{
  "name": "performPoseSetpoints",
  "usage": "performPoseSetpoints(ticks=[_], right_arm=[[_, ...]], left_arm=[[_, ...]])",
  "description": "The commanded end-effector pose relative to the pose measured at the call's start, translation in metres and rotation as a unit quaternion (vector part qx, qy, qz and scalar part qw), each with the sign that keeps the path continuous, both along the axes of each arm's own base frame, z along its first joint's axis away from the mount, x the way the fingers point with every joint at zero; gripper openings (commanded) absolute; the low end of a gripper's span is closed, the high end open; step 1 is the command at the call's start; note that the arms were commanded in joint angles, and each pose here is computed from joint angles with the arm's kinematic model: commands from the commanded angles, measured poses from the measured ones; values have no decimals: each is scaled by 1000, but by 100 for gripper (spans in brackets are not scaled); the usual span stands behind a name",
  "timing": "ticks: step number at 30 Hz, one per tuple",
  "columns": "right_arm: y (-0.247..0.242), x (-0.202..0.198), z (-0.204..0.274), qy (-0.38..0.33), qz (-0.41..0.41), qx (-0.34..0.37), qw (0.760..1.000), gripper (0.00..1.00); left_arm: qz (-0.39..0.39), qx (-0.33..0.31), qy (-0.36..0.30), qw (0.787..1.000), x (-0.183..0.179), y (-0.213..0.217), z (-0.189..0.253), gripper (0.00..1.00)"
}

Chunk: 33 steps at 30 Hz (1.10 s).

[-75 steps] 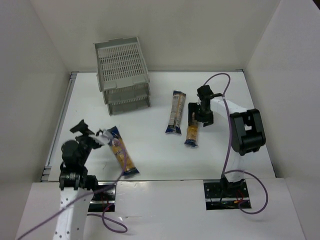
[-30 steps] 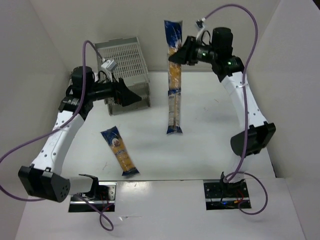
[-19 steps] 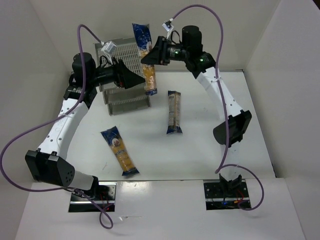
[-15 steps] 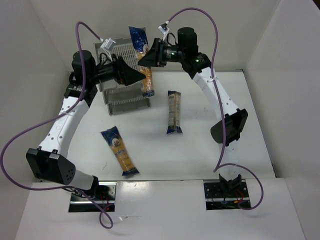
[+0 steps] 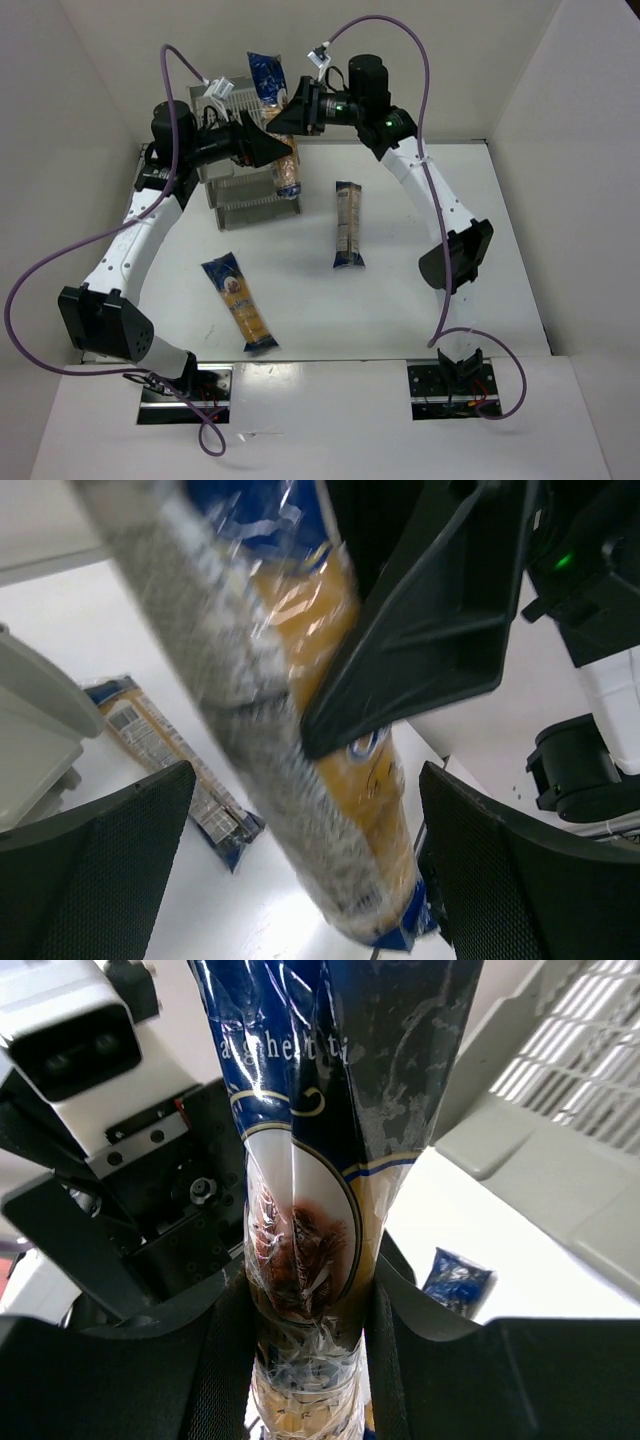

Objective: Place and organize the pasta boxes and bags onto the shelf

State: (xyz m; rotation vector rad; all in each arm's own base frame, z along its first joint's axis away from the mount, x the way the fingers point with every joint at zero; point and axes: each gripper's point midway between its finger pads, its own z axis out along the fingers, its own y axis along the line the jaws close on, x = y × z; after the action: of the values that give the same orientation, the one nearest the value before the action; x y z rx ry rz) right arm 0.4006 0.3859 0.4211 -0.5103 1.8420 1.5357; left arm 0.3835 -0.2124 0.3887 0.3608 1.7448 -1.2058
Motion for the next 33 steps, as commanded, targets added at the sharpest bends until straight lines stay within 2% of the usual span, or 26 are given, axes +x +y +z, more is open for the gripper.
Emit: performPoseSetpoints(ticks=[1, 4, 5, 8, 11, 13, 17, 18, 20, 21, 22, 23, 26, 27, 28, 29, 30, 32, 33], right_arm=[[0, -52, 84, -93, 39, 71, 992, 0], [4, -55, 89, -93, 44, 79, 992, 0], [8, -58, 93, -101, 48, 84, 990, 0], [7, -60, 101, -105, 49, 93, 989, 0], [7, -58, 102, -105, 43, 93, 989, 0], [7, -56, 101, -101, 38, 92, 990, 0], [6, -45, 97, -95, 3, 82, 992, 2], [5, -39, 93, -84, -13, 76, 993, 9], [2, -36, 98, -100, -26, 75, 992, 50], [1, -36, 98, -101, -31, 71, 992, 85], [-1, -31, 96, -100, -48, 64, 992, 95], [-2, -29, 97, -105, -57, 60, 991, 100], [-20, -13, 100, -120, -103, 47, 986, 100], [-28, -11, 105, -129, -118, 44, 984, 100], [-33, -7, 105, -133, -128, 41, 982, 100], [-38, 2, 96, -126, -139, 29, 982, 100], [-43, -3, 101, -126, -145, 29, 981, 100], [-47, 0, 90, -120, -149, 16, 981, 100], [-50, -5, 92, -125, -149, 15, 981, 100]], left_arm=[[-32, -24, -53, 998, -9, -7, 35, 100], [-45, -39, -33, 998, -16, -9, 33, 100], [-45, -41, -27, 998, -18, -9, 31, 93], [-56, -37, 1, 998, -24, -10, 10, 79], [-61, -39, 22, 997, -29, -10, -1, 50], [-61, -39, 23, 997, -32, -10, -2, 35], [-56, -42, 21, 997, -31, -10, 3, 25], [-57, -42, 15, 997, -30, -10, 5, 20], [-43, -56, 13, 997, -23, -3, 16, 15], [-30, -61, 21, 998, -16, 1, 17, 15], [-17, -66, 25, 997, -7, 6, 17, 15], [1, -75, 27, 997, 3, 20, 25, 15], [55, -67, 33, 996, 40, 49, 21, 14], [65, -63, 40, 995, 56, 54, 14, 14], [72, -65, 21, 995, 63, 56, 33, 14], [84, -61, 23, 994, 71, 61, 33, 14], [89, -56, 26, 994, 87, 63, 24, 14], [103, -54, 10, 993, 101, 66, 35, 14], [113, -49, 19, 992, 116, 68, 24, 14]])
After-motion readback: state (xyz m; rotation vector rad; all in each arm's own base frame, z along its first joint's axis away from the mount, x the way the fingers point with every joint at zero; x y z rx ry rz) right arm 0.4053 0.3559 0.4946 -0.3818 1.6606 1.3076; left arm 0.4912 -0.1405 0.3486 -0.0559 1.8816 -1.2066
